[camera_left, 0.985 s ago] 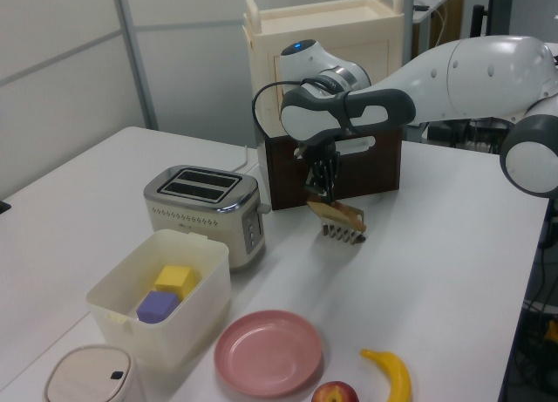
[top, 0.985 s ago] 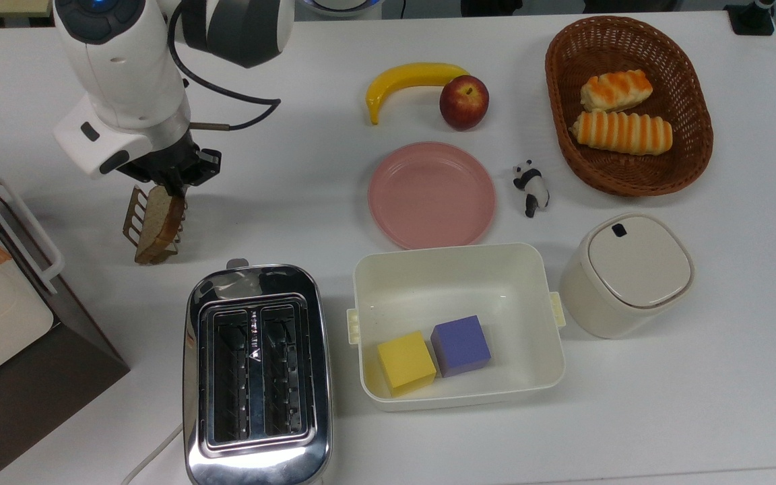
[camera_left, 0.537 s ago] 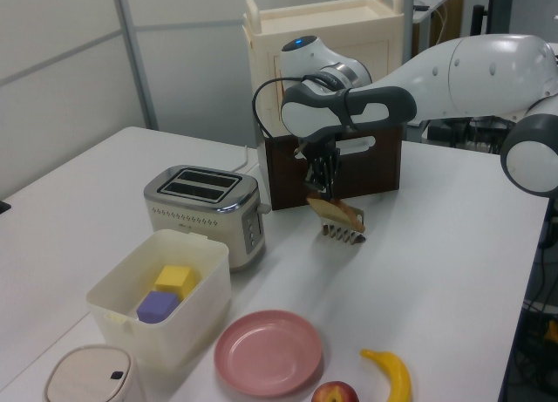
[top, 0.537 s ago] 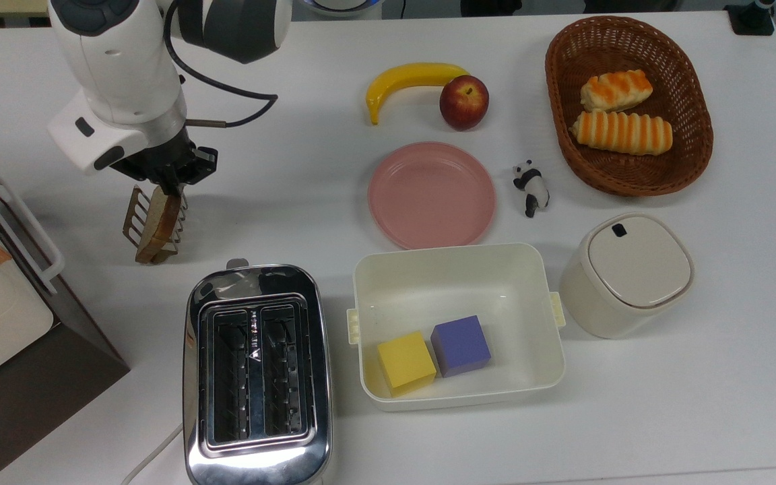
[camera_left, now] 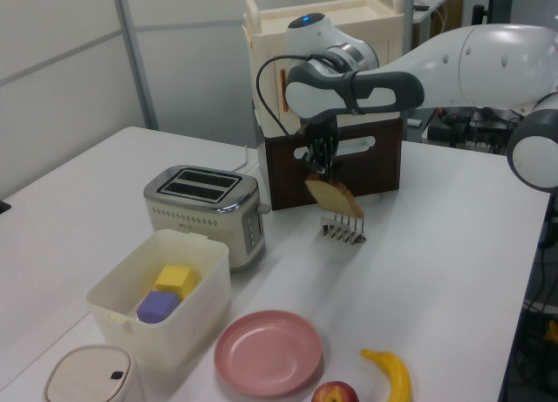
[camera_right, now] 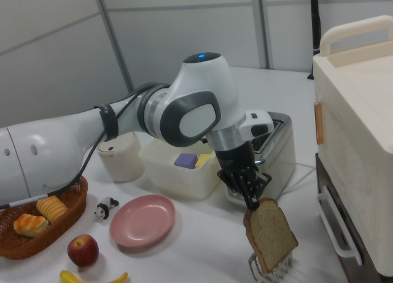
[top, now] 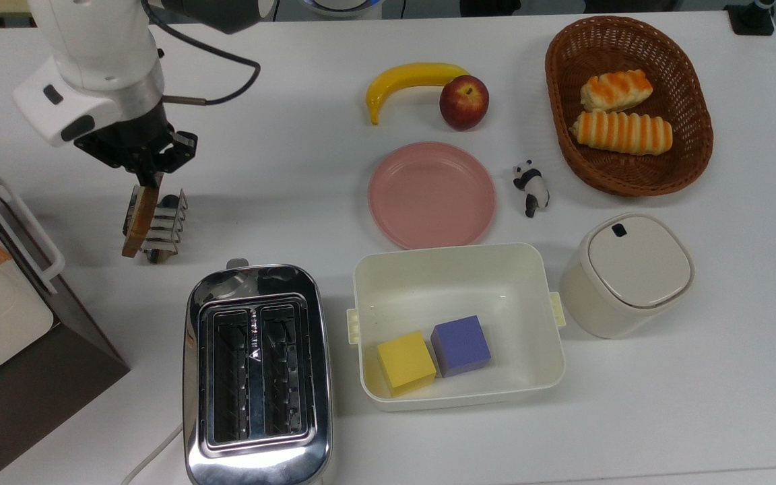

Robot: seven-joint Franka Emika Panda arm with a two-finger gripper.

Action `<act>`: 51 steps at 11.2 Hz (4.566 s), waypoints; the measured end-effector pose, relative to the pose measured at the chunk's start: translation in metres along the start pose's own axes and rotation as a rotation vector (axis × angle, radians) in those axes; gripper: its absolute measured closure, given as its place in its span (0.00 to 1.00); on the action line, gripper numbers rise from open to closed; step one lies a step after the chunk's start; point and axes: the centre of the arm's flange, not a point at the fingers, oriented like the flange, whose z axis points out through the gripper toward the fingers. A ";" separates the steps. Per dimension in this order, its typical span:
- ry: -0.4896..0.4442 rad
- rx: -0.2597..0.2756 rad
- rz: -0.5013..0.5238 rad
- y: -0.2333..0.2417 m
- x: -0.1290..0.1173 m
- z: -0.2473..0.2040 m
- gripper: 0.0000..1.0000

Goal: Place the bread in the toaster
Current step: 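Lift the bread slice up out of the toast rack, then carry the held bread slice over the toaster slot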

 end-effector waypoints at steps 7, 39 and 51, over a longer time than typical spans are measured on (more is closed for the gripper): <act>0.176 0.013 0.066 0.004 0.011 -0.044 0.92; 0.126 0.008 -0.019 0.008 0.004 -0.033 0.90; 0.699 0.249 0.332 -0.047 0.051 -0.115 0.90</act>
